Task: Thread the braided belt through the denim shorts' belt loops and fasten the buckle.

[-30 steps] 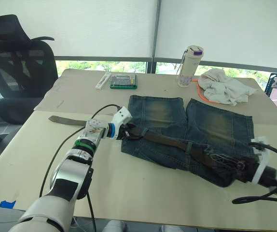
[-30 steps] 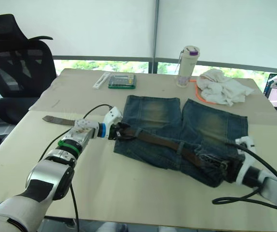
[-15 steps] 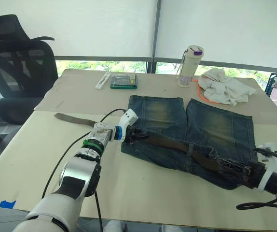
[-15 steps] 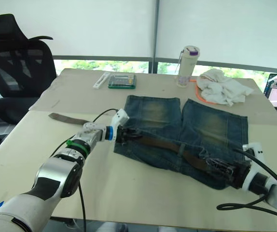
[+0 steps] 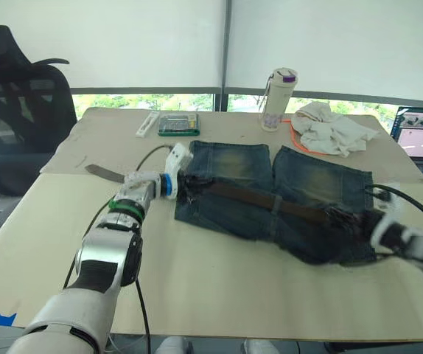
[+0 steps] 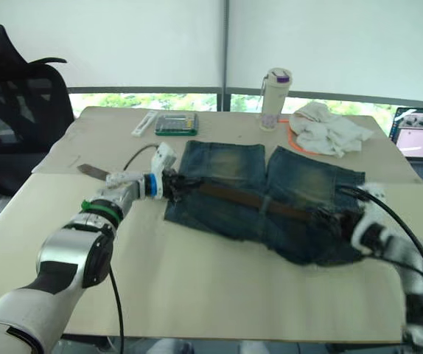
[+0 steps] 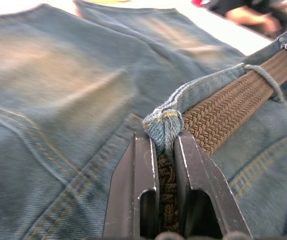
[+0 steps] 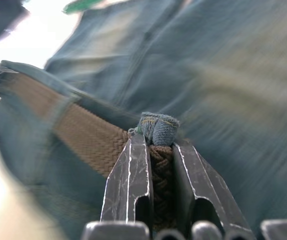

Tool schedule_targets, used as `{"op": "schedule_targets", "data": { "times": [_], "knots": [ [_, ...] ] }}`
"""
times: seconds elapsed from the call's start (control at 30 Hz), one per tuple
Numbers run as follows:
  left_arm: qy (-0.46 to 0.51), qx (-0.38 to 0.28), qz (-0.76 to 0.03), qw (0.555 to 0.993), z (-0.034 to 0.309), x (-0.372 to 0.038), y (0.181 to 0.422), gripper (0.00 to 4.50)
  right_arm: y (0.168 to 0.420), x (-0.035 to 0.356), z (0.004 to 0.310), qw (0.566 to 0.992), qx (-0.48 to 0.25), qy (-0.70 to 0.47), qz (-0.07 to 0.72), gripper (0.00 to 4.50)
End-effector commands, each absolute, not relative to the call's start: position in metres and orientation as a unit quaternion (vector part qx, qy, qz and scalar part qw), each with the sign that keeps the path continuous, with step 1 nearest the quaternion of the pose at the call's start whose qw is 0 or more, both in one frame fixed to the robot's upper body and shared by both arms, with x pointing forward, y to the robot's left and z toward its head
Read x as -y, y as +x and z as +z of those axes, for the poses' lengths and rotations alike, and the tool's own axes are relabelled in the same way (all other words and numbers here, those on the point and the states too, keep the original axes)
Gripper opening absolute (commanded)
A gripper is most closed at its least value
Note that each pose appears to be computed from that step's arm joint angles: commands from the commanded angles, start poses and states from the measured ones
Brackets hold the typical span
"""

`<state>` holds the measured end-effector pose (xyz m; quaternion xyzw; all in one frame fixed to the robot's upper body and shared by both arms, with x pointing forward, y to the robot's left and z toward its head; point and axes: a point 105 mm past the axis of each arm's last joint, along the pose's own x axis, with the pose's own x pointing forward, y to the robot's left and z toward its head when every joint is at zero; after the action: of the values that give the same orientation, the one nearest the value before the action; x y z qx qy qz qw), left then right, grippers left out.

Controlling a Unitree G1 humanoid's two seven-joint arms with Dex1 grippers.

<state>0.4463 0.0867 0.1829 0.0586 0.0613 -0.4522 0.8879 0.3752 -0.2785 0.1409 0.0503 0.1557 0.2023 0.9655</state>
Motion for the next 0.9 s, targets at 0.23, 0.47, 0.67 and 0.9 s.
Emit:
{"op": "schedule_targets", "data": {
  "times": [0.23, 0.47, 0.67, 0.9],
  "knots": [
    [0.015, 0.214, -0.269, 0.939, 0.364, -0.123, 0.462, 0.00, 0.439, 0.285, 0.324, 0.974, 0.202, 0.014, 0.105, 0.15],
    [0.079, 0.234, -0.429, 0.869, 0.332, -0.130, 0.432, 0.00, 0.407, 0.277, 0.311, 0.936, 0.233, 0.011, 0.263, 0.15],
    [0.239, 0.190, -0.555, 0.774, 0.239, -0.139, 0.388, 0.00, 0.344, 0.277, 0.266, 0.889, 0.249, -0.280, 0.264, 0.15],
    [0.355, 0.157, -0.651, 0.652, 0.157, -0.161, 0.307, 0.00, 0.241, 0.254, 0.165, 0.712, 0.232, -0.511, 0.423, 0.15]
  ]
}}
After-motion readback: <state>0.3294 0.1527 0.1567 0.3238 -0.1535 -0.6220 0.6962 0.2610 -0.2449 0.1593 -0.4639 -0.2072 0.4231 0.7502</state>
